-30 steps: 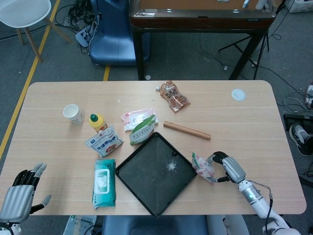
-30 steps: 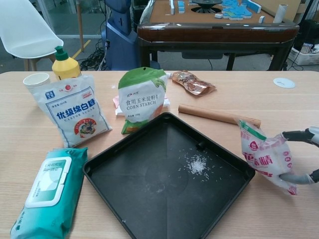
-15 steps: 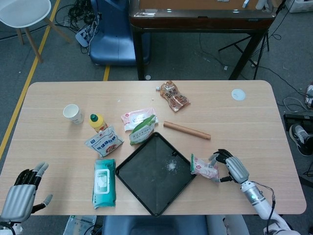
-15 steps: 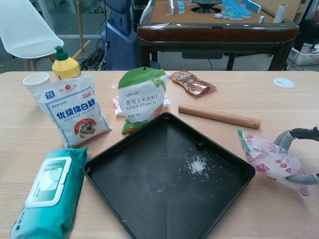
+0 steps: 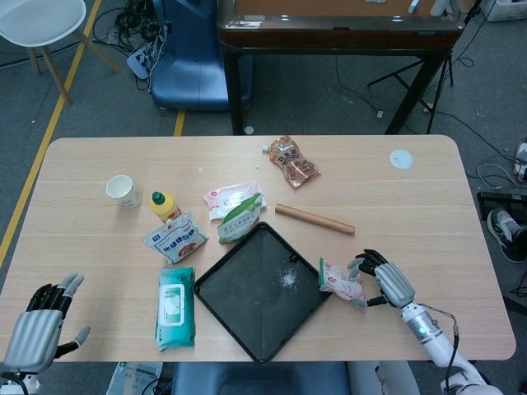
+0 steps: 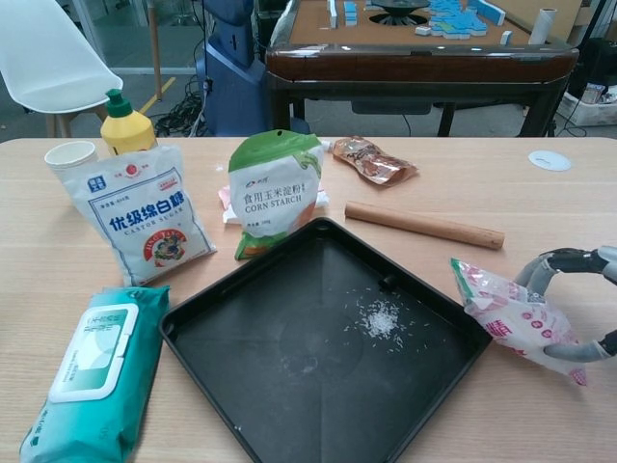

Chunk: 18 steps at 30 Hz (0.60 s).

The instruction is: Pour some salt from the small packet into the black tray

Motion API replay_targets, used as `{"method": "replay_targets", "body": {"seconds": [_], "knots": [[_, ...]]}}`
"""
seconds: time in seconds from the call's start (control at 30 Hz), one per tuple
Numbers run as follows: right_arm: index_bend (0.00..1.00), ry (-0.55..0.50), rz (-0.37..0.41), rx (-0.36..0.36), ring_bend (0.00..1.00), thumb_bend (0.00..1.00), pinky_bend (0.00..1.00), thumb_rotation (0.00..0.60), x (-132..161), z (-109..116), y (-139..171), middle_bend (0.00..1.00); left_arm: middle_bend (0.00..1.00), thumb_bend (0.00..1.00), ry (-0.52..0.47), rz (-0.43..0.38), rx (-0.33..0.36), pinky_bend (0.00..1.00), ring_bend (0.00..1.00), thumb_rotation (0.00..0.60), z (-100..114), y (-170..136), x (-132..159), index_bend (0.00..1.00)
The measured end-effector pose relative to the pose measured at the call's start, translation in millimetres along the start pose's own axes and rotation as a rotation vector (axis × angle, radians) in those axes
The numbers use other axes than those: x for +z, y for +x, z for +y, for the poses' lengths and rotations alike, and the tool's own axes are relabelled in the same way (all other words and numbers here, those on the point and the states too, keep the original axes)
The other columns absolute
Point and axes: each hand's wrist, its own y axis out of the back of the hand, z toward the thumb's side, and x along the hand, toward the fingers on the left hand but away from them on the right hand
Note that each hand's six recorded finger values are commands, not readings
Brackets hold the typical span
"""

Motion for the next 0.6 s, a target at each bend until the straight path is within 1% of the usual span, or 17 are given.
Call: {"method": "replay_targets", "body": {"seconds": [0.27, 0.43, 0.6], "knots": [[0.41, 0.002, 0.020, -0.007, 0.19, 0.11, 0.09, 0.600, 0, 9, 11, 0.32, 0.11, 0.20, 0.002, 0.003, -0.001, 0.09, 0.15, 0.600, 1, -1, -1, 0.10], [0.34, 0.018, 0.030, 0.006, 0.16, 0.11, 0.07, 0.600, 1, 9, 18, 0.29, 0.11, 0.20, 0.004, 0.003, -0.001, 0.09, 0.15, 0.600, 0, 0, -1, 0.10], [0.28, 0.012, 0.040, 0.002, 0.12, 0.10, 0.05, 0.600, 5, 8, 15, 0.25, 0.11, 0.20, 0.004, -0.003, -0.001, 0.09, 0.15, 0.600, 0, 0, 1, 0.10]]}}
